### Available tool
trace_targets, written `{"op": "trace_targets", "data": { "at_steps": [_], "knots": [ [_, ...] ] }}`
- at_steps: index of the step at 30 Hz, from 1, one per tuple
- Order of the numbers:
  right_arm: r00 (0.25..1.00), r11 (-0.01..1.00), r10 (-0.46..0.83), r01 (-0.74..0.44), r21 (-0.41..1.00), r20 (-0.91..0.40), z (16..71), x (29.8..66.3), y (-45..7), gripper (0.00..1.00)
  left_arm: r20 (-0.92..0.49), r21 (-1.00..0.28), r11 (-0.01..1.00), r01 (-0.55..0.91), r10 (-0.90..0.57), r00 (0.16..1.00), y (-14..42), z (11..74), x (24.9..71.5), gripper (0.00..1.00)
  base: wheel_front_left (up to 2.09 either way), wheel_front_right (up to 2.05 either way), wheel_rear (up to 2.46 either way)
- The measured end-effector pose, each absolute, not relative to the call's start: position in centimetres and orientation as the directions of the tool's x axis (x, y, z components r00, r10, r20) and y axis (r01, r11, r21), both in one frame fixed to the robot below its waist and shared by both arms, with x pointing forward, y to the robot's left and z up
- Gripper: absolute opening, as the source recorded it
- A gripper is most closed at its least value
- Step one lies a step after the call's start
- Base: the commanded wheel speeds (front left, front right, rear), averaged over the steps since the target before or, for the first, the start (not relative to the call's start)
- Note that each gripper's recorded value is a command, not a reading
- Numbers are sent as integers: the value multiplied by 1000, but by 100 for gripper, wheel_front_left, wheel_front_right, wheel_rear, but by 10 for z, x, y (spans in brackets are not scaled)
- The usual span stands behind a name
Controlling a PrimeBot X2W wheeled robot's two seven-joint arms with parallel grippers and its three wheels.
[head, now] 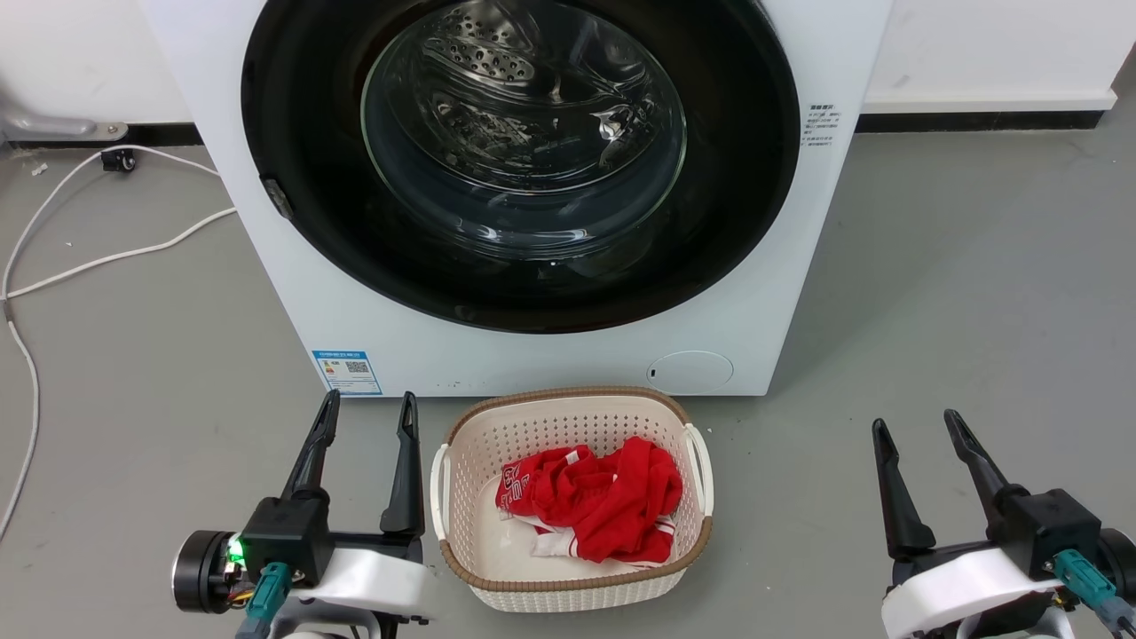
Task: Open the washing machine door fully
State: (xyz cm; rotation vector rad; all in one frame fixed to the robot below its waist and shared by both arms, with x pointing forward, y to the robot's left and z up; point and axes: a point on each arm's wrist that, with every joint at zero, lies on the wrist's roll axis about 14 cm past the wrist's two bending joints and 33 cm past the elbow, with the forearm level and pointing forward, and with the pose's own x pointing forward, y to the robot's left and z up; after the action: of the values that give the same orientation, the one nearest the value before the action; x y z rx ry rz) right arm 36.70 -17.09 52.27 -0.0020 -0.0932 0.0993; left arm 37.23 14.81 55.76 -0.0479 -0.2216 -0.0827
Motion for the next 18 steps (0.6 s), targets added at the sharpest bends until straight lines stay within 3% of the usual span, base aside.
{"op": "trace_targets", "data": {
  "at_steps": [18],
  "knots": [
    [991, 993, 108, -103, -62, 80, 520, 363, -170, 100, 226, 38, 996, 84, -90, 970, 145, 553, 370, 100, 0, 0, 0]
  ]
}}
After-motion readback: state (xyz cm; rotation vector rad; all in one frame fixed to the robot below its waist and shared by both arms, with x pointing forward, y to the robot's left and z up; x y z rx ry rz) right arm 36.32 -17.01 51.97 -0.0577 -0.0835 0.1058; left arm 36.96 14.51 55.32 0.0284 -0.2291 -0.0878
